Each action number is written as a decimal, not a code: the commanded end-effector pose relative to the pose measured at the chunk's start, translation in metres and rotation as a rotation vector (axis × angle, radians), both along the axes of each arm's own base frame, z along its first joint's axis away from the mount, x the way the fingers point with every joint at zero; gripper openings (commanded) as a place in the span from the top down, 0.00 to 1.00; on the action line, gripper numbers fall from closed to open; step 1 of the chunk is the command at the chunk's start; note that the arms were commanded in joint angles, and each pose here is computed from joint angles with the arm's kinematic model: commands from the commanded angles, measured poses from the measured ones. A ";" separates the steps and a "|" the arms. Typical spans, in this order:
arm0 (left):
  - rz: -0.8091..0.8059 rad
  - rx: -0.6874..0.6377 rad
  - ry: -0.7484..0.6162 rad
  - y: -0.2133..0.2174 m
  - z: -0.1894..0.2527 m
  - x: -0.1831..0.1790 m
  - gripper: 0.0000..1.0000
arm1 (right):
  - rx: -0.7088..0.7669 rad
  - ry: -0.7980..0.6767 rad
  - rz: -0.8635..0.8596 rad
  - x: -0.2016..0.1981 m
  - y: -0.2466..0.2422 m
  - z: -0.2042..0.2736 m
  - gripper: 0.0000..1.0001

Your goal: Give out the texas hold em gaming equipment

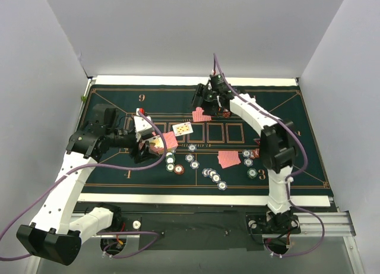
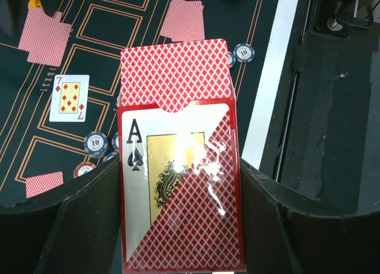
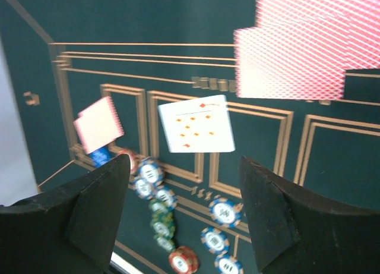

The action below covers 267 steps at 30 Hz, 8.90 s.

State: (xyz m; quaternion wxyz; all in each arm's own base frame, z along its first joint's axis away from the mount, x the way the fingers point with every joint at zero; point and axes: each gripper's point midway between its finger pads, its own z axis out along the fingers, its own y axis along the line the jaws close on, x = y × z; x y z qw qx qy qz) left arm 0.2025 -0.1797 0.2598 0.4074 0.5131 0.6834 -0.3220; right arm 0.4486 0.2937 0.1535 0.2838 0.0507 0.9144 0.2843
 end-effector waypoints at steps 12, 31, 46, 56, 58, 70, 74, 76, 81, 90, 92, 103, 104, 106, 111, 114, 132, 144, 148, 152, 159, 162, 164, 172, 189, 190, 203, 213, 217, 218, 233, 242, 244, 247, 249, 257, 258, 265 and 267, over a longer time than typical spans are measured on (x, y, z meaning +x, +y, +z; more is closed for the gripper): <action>-0.023 -0.038 -0.073 -0.006 0.023 0.007 0.58 | -0.018 0.266 -0.107 0.028 -0.026 -0.115 0.34; -0.014 -0.030 -0.063 -0.005 0.021 0.010 0.59 | 0.045 0.195 -0.176 0.087 -0.036 -0.097 0.35; -0.011 -0.007 -0.046 -0.002 0.005 0.010 0.59 | 0.366 -0.062 0.081 -0.073 0.017 0.109 0.27; -0.020 -0.009 -0.045 -0.003 0.004 0.009 0.59 | 0.411 -0.021 0.328 -0.181 0.058 0.110 0.26; -0.020 -0.010 -0.045 -0.003 0.004 0.009 0.59 | 0.409 -0.005 0.342 -0.190 0.061 0.106 0.26; -0.017 -0.015 -0.053 -0.003 0.007 0.011 0.59 | 0.466 0.048 0.383 -0.215 0.072 0.097 0.39; -0.016 -0.014 -0.048 -0.004 0.006 0.012 0.58 | 0.531 0.041 0.378 -0.219 0.075 0.107 0.39; -0.018 -0.013 -0.046 -0.004 0.005 0.012 0.58 | 0.550 0.022 0.390 -0.224 0.075 0.116 0.37; -0.018 -0.014 -0.049 -0.004 0.007 0.012 0.59 | 0.568 0.006 0.396 -0.228 0.077 0.125 0.37; -0.017 -0.018 -0.053 -0.004 0.010 0.010 0.58 | 0.563 0.024 0.391 -0.229 0.081 0.118 0.37; -0.018 -0.019 -0.055 -0.004 0.011 0.010 0.58 | 0.564 0.034 0.380 -0.229 0.082 0.112 0.38; -0.024 -0.025 -0.061 -0.005 0.014 0.011 0.59 | 0.589 0.044 0.328 -0.219 0.080 0.098 0.55; -0.024 -0.027 -0.064 -0.005 0.015 0.011 0.59 | 0.590 0.047 0.321 -0.218 0.078 0.096 0.57; -0.024 -0.025 -0.061 -0.005 0.014 0.011 0.59 | 0.600 0.036 0.312 -0.215 0.075 0.099 0.59; -0.024 -0.029 -0.062 -0.006 0.016 0.012 0.59 | 0.606 0.024 0.280 -0.209 0.061 0.101 0.65; -0.022 -0.037 -0.067 -0.007 0.019 0.014 0.59 | 0.606 0.017 0.267 -0.206 0.054 0.102 0.66; -0.019 -0.035 -0.054 -0.007 0.015 0.015 0.59 | 0.587 -0.066 0.280 -0.214 0.051 0.135 0.38; -0.022 -0.040 -0.069 -0.008 0.021 0.015 0.59 | 0.541 0.001 0.296 -0.222 0.069 0.106 0.60; -0.028 -0.043 -0.059 -0.009 0.021 0.014 0.59 | 0.541 0.007 0.289 -0.224 0.066 0.105 0.76; -0.031 -0.044 -0.062 -0.010 0.021 0.014 0.59 | 0.563 0.009 0.281 -0.224 0.065 0.108 0.82; -0.030 -0.045 -0.071 -0.010 0.024 0.015 0.59 | 0.572 0.011 0.256 -0.220 0.057 0.106 0.85; -0.029 -0.045 -0.076 -0.010 0.026 0.015 0.59 | 0.570 0.016 0.245 -0.218 0.053 0.103 0.86; -0.032 -0.047 -0.077 -0.010 0.027 0.015 0.59 | 0.571 0.017 0.239 -0.217 0.051 0.102 0.86; -0.027 -0.048 -0.079 -0.010 0.027 0.016 0.59 | 0.582 0.014 0.226 -0.216 0.043 0.104 0.87; -0.023 -0.038 -0.079 -0.009 0.025 0.017 0.59 | 0.708 -0.011 0.169 -0.207 0.023 0.133 0.92; -0.024 -0.038 -0.079 -0.009 0.024 0.017 0.59 | 0.706 -0.013 0.169 -0.206 0.022 0.133 0.90; -0.025 -0.037 -0.080 -0.009 0.024 0.018 0.59 | 0.669 0.039 0.238 -0.213 0.059 0.121 0.46; -0.022 -0.035 -0.081 -0.008 0.025 0.016 0.59 | 0.652 0.026 0.239 -0.216 0.063 0.117 0.75; -0.018 -0.043 -0.082 -0.009 0.026 0.017 0.59 | 0.654 0.024 0.213 -0.213 0.054 0.116 0.82; -0.018 -0.044 -0.086 -0.009 0.027 0.017 0.60 | 0.654 0.025 0.206 -0.213 0.051 0.115 0.82; -0.011 -0.041 -0.080 -0.008 0.026 0.016 0.60 | 0.635 -0.012 0.129 -0.200 0.016 0.122 0.91; -0.004 -0.035 -0.082 -0.007 0.026 0.017 0.60 | 0.452 -0.084 0.130 -0.194 -0.015 0.138 1.00; -0.002 -0.033 -0.083 -0.007 0.026 0.017 0.60 | 0.325 -0.155 0.135 -0.189 -0.028 0.153 1.00; 0.002 -0.035 -0.081 -0.007 0.028 0.017 0.60 | 0.117 -0.198 0.110 -0.172 -0.049 0.136 1.00; 0.003 -0.037 -0.085 -0.007 0.029 0.017 0.60 | -0.009 -0.158 0.087 -0.160 -0.059 0.109 1.00; 0.017 -0.042 -0.080 -0.007 0.035 0.018 0.58 | -0.605 -0.074 -0.021 -0.096 -0.086 0.019 1.00; 0.015 -0.046 -0.088 -0.008 0.039 0.019 0.58 | -0.665 -0.098 -0.035 -0.080 -0.084 0.020 1.00; 0.005 -0.031 -0.074 -0.006 0.033 0.012 0.58 | -0.864 -0.091 -0.028 -0.038 -0.062 -0.007 1.00; 0.003 -0.028 -0.071 -0.005 0.030 0.009 0.58 | -0.903 -0.083 -0.039 -0.031 -0.060 -0.018 1.00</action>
